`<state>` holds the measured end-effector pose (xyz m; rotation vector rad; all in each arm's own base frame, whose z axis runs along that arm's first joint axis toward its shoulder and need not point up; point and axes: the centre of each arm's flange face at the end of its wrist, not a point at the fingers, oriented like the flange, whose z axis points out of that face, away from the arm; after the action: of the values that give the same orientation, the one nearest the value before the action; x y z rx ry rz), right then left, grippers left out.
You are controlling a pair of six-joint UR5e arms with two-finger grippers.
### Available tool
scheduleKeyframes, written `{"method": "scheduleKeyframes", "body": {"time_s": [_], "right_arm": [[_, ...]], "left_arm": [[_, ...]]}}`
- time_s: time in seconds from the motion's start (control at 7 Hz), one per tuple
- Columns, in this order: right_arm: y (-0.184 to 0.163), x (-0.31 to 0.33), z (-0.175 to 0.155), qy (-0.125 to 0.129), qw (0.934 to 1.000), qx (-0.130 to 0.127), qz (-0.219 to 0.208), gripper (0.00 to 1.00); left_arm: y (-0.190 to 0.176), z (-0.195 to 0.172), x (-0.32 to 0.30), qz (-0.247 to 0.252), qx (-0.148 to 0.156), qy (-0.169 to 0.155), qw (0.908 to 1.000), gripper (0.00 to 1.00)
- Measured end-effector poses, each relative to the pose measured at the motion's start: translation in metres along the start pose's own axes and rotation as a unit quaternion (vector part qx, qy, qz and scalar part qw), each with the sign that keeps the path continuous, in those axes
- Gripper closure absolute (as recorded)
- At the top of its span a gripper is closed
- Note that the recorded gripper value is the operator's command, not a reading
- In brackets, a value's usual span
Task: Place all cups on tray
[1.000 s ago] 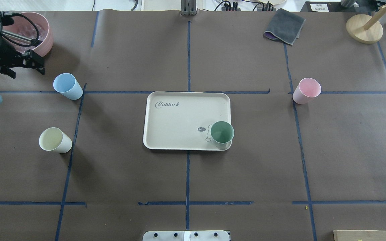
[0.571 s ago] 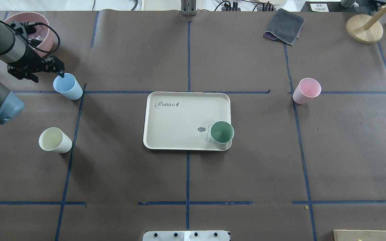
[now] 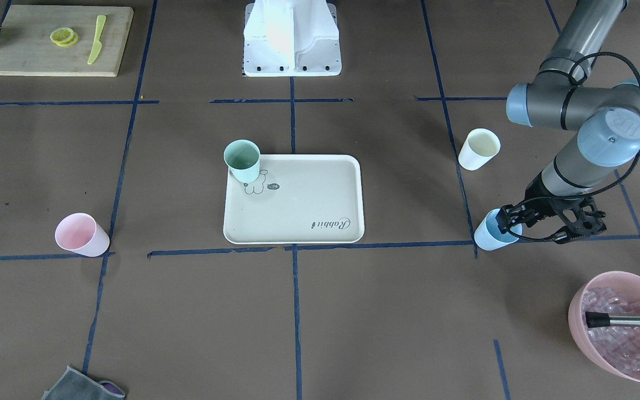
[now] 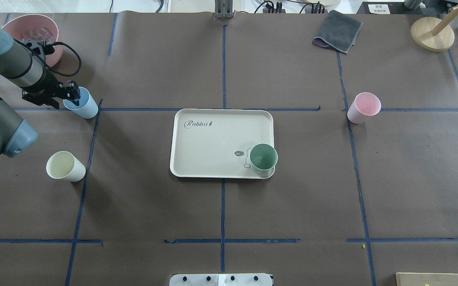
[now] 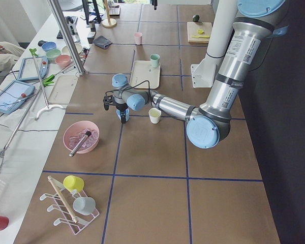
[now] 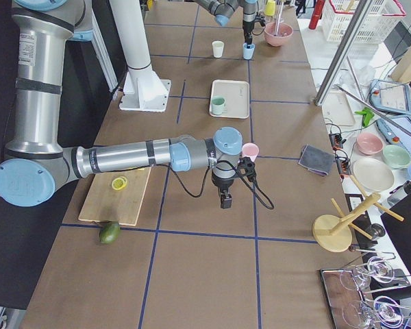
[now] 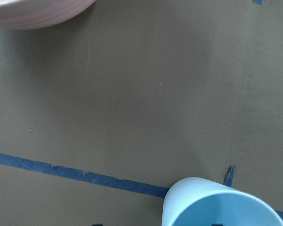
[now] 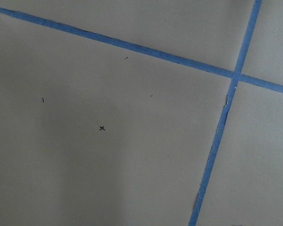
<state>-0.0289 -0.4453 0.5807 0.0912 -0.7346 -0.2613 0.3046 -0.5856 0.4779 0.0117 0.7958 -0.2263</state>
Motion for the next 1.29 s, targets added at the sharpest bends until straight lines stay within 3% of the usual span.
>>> {"method": "scheduleKeyframes", "body": {"time_s": [0.29,0.71,1.29], "right_arm": [[0.0,0.0,0.0,-0.001,1.0,0.0,0.0,0.0],[0.0,-0.001,0.0,-0.001,1.0,0.0,-0.001,0.0],[0.0,-0.001,0.0,-0.001,1.0,-0.001,-0.001,0.0]], "left_arm": [[-0.003,-0.007,0.016,-0.002,0.003,0.007,1.0,1.0],[0.001,-0.026,0.095,-0.067,0.003,0.037,0.997,1.0],[0.081,-0.033,0.274,-0.16,-0.014,0.035,0.9865,1.0]]}}
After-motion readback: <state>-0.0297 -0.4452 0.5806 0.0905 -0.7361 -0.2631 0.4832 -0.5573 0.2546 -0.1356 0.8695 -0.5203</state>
